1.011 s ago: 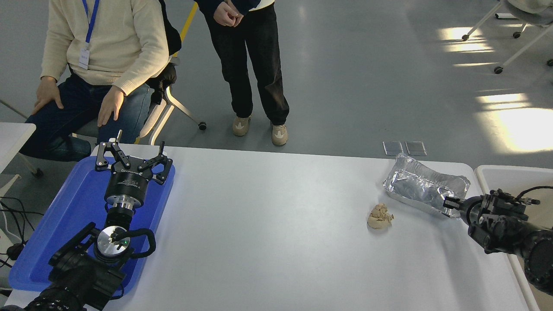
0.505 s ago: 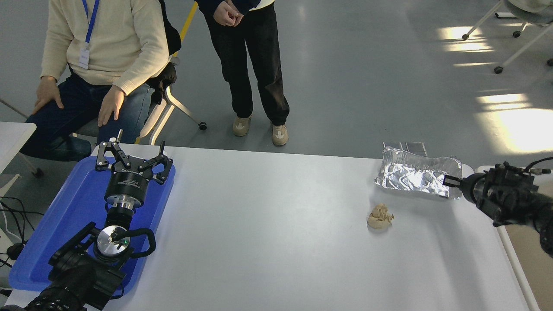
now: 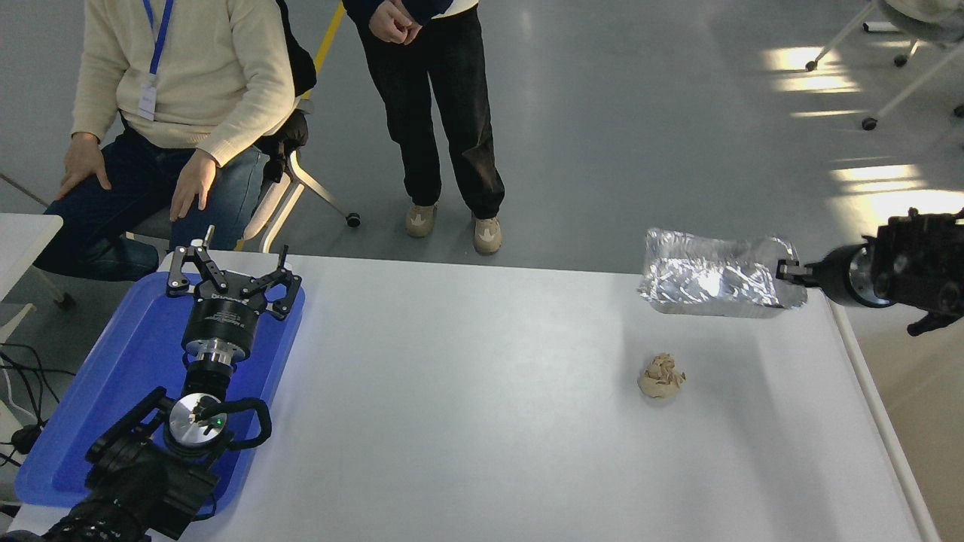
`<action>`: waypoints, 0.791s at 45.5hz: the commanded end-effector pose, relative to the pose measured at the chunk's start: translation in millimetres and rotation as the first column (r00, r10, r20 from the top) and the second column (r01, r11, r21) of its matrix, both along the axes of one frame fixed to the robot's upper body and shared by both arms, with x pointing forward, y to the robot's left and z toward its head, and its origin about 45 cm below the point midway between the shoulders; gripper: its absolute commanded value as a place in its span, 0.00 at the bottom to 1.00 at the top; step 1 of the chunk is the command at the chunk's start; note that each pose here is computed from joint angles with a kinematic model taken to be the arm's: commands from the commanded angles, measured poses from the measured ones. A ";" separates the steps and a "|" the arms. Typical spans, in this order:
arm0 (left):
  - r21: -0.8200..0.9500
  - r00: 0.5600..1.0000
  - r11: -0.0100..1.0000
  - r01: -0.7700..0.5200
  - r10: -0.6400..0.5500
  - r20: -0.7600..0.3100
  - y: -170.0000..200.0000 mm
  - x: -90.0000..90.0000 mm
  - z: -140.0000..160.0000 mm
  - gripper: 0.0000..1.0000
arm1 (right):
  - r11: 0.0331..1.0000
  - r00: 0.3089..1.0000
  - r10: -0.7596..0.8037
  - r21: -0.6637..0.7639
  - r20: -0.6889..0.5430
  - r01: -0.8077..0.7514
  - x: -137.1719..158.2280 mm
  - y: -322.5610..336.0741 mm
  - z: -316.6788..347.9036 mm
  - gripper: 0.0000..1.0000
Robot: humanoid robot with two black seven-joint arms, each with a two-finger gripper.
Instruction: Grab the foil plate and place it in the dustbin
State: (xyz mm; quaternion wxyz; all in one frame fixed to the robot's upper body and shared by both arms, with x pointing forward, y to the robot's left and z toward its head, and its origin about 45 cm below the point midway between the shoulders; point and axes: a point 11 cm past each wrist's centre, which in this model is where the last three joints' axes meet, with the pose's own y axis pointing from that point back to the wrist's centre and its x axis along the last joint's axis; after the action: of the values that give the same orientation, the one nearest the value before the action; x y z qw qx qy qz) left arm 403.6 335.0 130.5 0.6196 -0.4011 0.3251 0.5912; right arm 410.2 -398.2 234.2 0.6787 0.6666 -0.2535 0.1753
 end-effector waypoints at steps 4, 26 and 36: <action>0.000 1.000 1.000 0.002 -0.002 0.000 -0.4 0.1 0.2 1.00 | 0.992 0.989 0.127 0.011 -0.080 -0.127 -20.8 37.3 67.2 0.00; 0.000 1.000 1.000 0.002 -0.002 0.000 -0.4 0.1 0.2 1.00 | 0.985 0.977 0.170 -0.001 -0.131 -0.171 -25.2 55.5 138.9 0.00; 0.000 1.000 1.000 0.002 -0.002 0.000 -0.4 0.1 0.2 1.00 | 0.986 0.979 0.162 -0.008 -0.125 -0.164 -28.1 46.5 152.2 0.00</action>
State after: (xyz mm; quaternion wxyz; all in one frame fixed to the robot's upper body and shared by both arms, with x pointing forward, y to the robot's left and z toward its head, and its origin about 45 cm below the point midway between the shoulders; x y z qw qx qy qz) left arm 403.7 334.6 130.7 0.6201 -0.4007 0.3256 0.5906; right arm 386.7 -347.3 366.6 0.6786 0.6914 -0.1582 0.1908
